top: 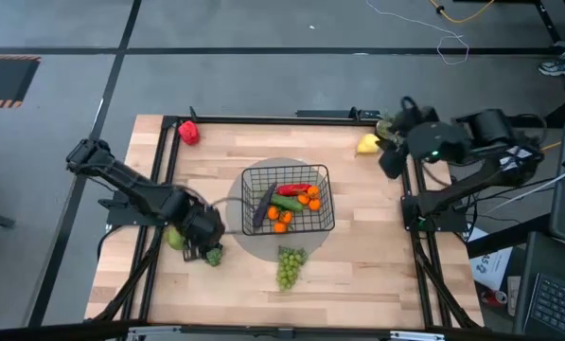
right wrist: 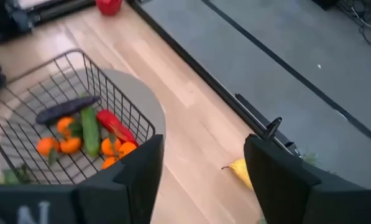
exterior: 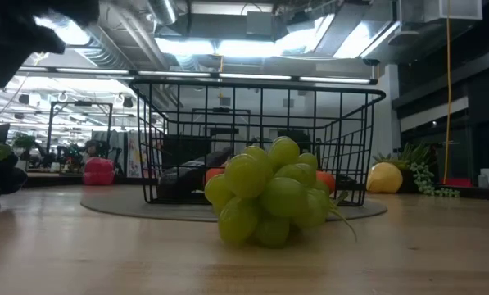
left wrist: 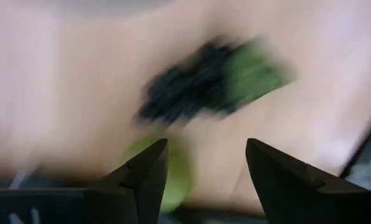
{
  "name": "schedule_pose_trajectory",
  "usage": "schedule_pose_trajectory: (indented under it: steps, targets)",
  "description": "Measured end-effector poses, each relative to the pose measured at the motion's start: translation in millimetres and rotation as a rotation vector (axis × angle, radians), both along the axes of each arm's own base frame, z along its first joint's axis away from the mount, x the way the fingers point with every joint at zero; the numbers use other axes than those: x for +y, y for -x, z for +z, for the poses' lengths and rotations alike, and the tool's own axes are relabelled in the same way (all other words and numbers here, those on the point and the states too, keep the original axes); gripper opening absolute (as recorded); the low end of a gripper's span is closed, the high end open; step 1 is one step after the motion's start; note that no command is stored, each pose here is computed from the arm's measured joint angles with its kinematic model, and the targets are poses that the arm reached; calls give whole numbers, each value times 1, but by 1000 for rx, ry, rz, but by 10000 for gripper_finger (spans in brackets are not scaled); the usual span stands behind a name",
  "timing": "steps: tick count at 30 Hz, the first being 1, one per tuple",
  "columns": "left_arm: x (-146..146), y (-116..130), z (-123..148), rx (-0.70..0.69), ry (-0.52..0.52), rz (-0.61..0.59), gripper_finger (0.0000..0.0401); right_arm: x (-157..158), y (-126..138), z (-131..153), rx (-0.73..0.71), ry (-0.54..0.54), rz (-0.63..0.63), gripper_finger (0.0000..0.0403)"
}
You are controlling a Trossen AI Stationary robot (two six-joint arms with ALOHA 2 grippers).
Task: Build produce basket
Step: Put the black grapes into the wire basket
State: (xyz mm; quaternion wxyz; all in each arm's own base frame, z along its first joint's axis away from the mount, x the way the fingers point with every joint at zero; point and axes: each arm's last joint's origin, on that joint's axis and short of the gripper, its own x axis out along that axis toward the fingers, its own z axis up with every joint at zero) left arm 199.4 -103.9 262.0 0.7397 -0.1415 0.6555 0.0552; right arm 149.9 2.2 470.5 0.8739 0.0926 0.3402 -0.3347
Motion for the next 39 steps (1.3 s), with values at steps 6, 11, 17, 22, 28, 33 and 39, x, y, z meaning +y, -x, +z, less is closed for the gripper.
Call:
schedule_pose_trajectory:
  steps: [6,11,17,22,28,33,39]
  targets:
    - [-34,6,5,-238,-71,-112,209,-2,13,4,-37,-7,-3,222]
    - [-44,20,-26,-188,-159,-157,209,-1,10,3,-28,-5,-1,222]
    - [-50,23,-50,-199,-172,-328,209,0,2,0,3,7,10,222]
    - [-48,20,-51,-249,-278,-383,208,1,-6,-2,31,18,20,222]
    - [-43,24,-63,-194,-283,-464,208,2,-12,-5,50,21,22,222]
    - [-36,30,-77,-167,-343,-468,208,2,-14,-5,64,32,34,222]
    - [-31,36,-94,-146,-351,-535,208,2,-13,-5,63,31,34,222]
